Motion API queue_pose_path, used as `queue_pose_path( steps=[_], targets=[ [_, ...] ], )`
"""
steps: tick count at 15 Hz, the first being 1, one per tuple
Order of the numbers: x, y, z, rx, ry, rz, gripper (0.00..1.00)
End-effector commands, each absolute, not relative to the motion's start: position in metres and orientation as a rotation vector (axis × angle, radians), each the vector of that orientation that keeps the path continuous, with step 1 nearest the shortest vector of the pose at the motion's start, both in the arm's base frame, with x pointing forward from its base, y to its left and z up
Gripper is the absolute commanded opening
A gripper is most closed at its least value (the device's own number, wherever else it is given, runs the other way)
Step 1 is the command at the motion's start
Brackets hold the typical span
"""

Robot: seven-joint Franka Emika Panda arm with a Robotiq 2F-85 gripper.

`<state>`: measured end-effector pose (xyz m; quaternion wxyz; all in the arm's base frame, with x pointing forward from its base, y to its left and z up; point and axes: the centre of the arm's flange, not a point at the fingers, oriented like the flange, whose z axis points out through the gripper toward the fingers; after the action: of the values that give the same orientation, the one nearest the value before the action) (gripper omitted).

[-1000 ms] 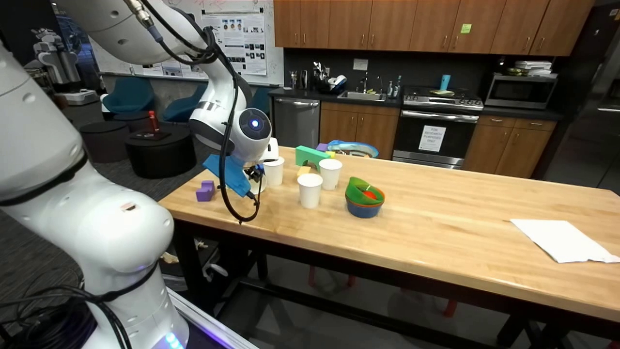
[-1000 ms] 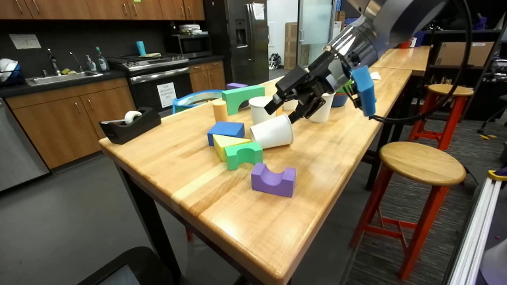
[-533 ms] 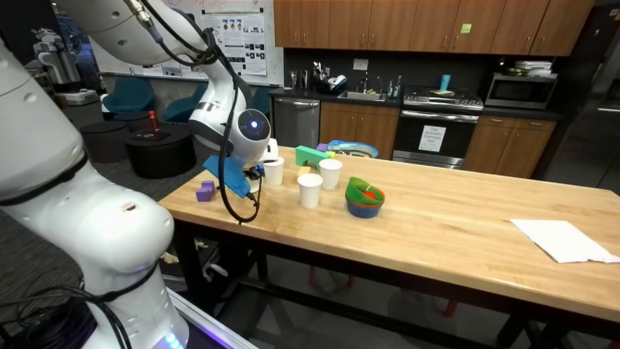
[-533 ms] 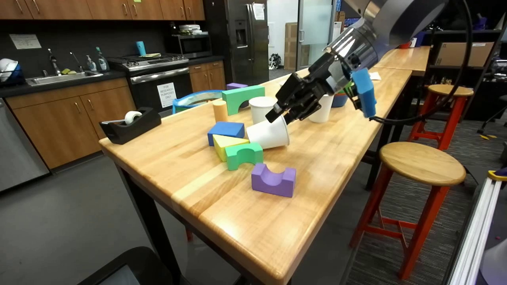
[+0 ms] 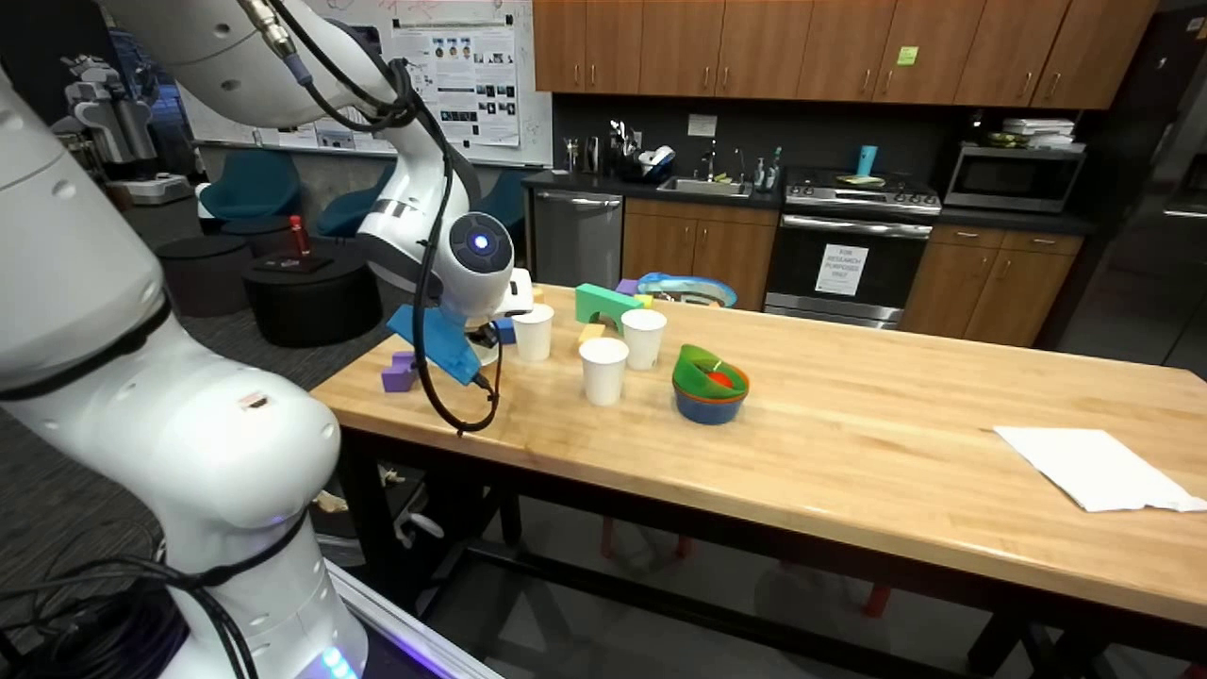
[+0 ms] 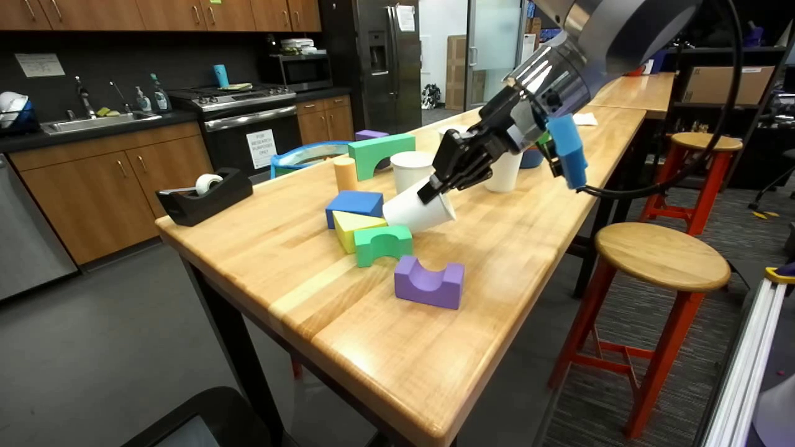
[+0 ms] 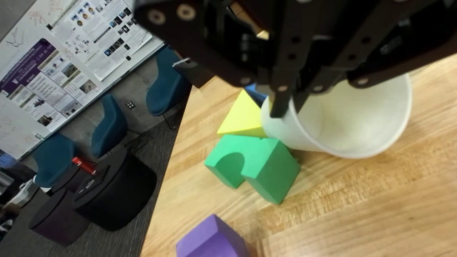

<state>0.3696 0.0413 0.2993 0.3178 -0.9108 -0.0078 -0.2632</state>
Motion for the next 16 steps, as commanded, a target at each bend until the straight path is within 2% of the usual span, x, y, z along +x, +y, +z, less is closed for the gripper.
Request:
queue_pose_path(
  steps=[1, 10, 16],
  targets=[
    [0.345, 0.043, 0.308, -2.429, -0.032, -0.721, 0.01],
    [0.322, 0.057, 0.386, -2.752, -0.069, -0.733, 0.01],
    [0.338, 0.055, 0.393, -2.943, -0.016, -0.484, 0.01]
  ],
)
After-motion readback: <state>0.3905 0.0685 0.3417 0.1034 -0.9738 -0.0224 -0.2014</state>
